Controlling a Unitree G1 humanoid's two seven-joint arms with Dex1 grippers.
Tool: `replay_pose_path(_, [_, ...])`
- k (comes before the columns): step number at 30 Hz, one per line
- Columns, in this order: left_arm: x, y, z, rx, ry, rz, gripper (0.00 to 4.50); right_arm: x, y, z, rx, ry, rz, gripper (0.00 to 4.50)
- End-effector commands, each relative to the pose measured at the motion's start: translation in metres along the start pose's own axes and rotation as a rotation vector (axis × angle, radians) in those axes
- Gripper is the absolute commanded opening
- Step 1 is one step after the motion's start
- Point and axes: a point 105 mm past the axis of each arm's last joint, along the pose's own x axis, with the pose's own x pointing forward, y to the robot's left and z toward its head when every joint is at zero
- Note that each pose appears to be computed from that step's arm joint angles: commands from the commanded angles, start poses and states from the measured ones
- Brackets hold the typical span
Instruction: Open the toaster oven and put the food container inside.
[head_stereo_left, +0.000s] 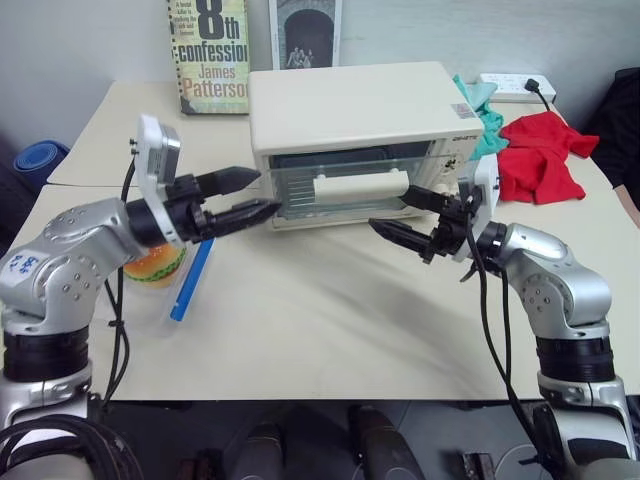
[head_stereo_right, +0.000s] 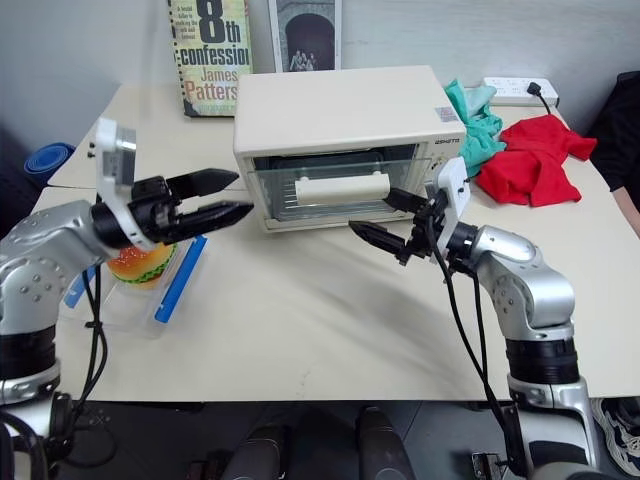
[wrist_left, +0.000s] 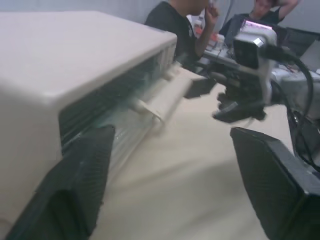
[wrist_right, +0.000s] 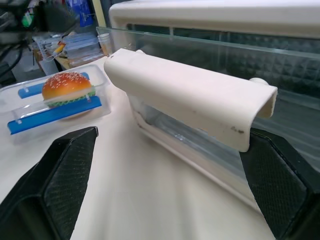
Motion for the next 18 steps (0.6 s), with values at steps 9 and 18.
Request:
replay_pose_path(9, [0.03,0.022,0.008,0.165,0.034,-0.043,0.04,0.0,0.027,-0.008,0.003,-0.05,0.046,4.5])
replay_pose_path(18, [0.044,0.026,-0.02,0.232,0.151,-0.136,0.01,-0.002,0.025,-0.007,0.013,-0.077,0.013,4.5])
